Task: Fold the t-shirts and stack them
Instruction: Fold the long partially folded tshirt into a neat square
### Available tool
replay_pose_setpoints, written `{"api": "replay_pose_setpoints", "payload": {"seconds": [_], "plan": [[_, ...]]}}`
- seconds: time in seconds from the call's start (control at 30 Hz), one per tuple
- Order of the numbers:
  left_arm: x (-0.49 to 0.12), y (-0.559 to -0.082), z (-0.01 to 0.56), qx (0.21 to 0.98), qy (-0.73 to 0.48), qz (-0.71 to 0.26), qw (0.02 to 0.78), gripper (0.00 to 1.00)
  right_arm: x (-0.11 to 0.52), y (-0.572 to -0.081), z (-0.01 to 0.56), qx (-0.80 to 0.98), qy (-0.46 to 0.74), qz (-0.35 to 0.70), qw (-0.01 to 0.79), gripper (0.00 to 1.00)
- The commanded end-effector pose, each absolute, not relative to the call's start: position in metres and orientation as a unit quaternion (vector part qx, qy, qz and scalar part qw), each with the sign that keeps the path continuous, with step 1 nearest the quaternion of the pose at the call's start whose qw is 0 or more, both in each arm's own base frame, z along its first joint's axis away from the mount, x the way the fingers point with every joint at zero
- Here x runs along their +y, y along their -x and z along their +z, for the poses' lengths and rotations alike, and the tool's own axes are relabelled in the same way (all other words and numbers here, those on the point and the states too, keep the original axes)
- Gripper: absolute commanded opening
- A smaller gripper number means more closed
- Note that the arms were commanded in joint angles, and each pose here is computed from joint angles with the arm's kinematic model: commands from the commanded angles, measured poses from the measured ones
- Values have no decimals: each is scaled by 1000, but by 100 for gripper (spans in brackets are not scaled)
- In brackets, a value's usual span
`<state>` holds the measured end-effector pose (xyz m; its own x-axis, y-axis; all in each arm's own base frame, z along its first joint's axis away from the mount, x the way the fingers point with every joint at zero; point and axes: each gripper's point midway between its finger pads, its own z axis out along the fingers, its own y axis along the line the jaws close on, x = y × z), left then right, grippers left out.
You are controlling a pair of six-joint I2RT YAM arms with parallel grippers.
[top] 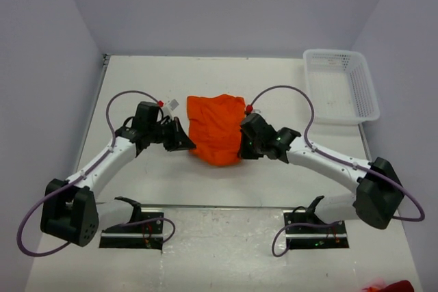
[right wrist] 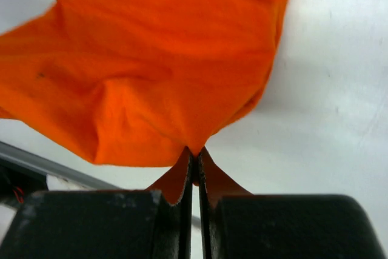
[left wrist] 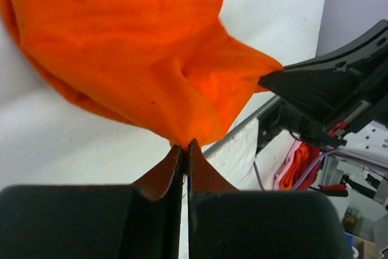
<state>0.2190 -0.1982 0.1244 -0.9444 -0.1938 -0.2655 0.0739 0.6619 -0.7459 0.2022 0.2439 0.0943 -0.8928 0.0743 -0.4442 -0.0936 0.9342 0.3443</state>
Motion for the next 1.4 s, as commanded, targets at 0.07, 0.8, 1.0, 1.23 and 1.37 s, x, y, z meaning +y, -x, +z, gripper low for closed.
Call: {"api": "replay_pose_setpoints", "payload": {"seconds": [0.07,0.8,1.0,1.23,1.37], "plan": [[-200,-279,153,891,18,-400,213,0,248,-267,135,945,19,155,287,0],[-192,-533,106,890,40,-383,245,41,221,-508,125,944,30,153,291,57],[-143,-570,212,850,22,-279,446,59,181,-540,178,919,21,142,367,98],[-161,-527,220,859,16,-321,399,66,180,-489,170,931,28,144,334,98],[-181,-517,172,875,13,-373,309,61,189,-481,160,936,38,169,307,98]]}}
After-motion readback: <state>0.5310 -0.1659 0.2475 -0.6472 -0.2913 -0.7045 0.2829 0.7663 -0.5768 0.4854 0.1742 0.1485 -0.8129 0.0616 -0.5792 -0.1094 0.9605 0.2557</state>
